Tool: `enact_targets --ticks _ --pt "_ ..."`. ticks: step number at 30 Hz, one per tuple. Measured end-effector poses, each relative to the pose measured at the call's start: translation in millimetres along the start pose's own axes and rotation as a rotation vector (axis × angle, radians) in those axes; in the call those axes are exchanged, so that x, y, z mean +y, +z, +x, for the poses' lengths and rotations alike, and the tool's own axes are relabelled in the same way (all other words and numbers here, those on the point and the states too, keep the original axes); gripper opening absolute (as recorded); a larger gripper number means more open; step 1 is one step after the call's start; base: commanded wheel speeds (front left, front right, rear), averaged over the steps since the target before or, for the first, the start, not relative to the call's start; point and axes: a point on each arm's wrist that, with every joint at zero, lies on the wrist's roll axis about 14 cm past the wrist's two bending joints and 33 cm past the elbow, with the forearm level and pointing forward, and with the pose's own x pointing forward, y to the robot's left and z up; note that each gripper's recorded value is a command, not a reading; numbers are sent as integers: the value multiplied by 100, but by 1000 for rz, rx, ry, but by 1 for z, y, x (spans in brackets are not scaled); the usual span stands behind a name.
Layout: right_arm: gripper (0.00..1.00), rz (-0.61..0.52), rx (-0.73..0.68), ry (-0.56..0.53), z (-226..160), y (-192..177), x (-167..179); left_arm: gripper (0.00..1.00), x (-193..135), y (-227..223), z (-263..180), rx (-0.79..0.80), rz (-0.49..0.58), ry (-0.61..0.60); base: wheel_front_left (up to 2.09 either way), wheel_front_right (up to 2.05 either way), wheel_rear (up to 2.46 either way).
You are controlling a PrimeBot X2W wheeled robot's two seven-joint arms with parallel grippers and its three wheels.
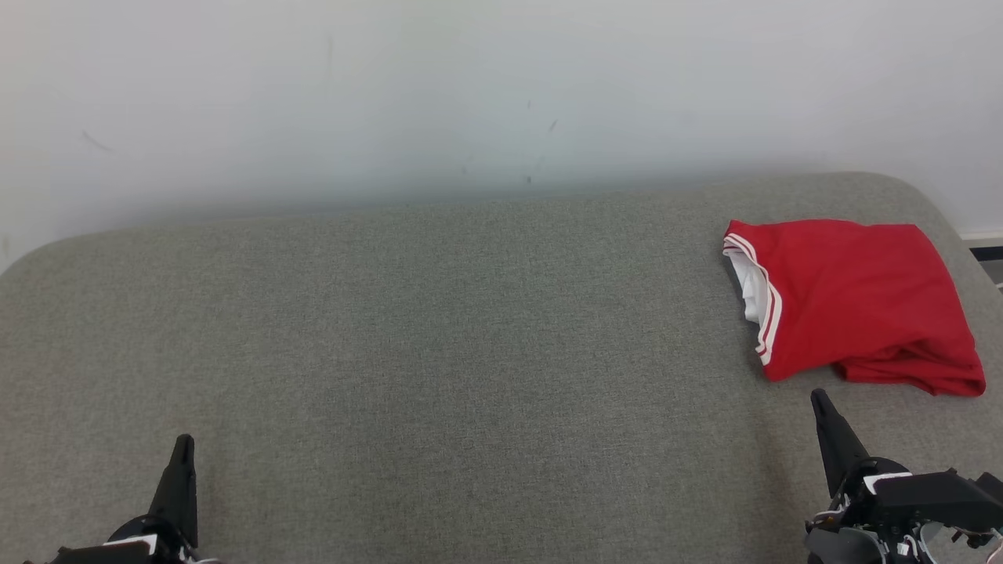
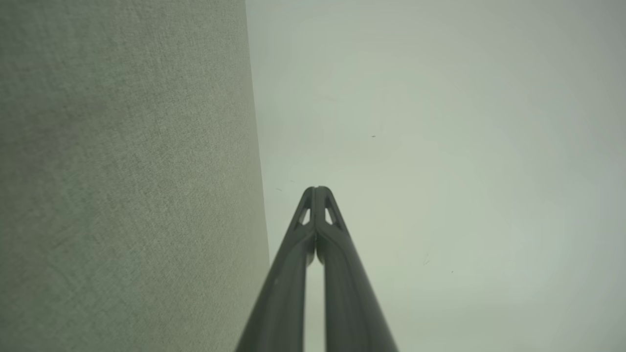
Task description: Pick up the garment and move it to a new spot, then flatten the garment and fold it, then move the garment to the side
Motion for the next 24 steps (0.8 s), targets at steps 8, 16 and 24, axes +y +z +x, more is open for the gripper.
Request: enact_targets --ticks 8,16,24 --pt "0 0 0 -1 0 0 0 0 0 0 0 0 0 0 0 0 0" --pt "0 0 0 -1 0 0 0 0 0 0 0 0 0 0 0 0 0" --pt "0 0 0 0 0 0 0 0 0 0 0 0 0 1 0 0 0"
